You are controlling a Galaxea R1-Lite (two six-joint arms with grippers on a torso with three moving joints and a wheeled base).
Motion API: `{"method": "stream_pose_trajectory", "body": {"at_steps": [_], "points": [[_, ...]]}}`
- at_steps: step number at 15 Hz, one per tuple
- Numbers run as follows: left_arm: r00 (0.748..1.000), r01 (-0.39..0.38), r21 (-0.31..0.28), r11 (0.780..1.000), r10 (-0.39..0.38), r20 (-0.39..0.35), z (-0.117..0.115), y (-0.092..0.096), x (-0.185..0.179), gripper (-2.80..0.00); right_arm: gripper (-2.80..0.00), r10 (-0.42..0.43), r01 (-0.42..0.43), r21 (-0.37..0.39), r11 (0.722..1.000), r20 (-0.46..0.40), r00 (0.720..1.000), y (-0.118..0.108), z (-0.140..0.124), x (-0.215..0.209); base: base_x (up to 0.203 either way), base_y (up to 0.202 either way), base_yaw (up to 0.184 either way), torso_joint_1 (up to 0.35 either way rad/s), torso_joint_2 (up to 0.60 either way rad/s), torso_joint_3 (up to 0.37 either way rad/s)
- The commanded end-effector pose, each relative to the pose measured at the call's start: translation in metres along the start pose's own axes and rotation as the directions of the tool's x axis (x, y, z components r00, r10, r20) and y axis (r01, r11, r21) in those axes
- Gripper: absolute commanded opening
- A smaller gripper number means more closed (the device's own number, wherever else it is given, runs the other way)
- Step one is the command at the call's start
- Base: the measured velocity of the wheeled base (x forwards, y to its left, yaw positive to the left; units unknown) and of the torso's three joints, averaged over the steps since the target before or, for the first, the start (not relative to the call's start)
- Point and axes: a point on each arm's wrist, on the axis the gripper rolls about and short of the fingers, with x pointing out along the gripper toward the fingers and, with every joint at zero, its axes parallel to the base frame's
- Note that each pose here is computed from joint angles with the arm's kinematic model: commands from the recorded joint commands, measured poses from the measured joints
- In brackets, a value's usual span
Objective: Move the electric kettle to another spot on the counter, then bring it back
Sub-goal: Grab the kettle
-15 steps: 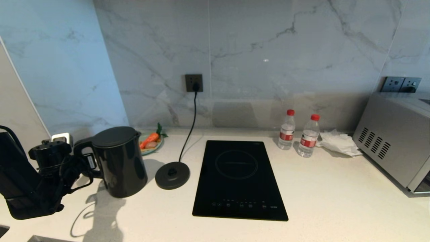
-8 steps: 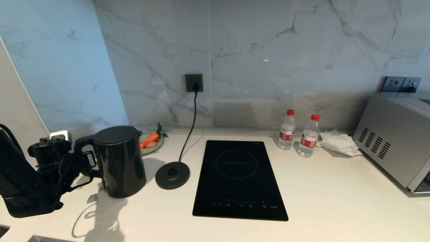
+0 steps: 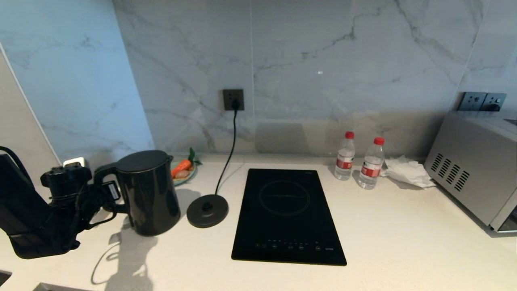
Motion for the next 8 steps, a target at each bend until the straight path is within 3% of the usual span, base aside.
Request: {"method": "stream_pose_trajectory", "body": {"at_steps": [1,8], "points": [[1.000,0.008,-0.012,1.000,-0.008,0.004,0.0029,-0.0031,-0.0018,-2.80,-2.80,0.000,0.000,0.000,1.000,0.001,1.000,0.0000,0.0001,0.0000,0.000,0.000,0.000,0.000,0.00,0.000],[1.000,0.008,-0.049,0.999,-0.007,0.014,0.0056,-0.0039,0.0003,-2.80,-2.80,0.000,0.000,0.000,1.000,0.001,1.000,0.0000,0.0001,0.0000,0.000,0.000,0.000,0.000,0.00,0.000]]}}
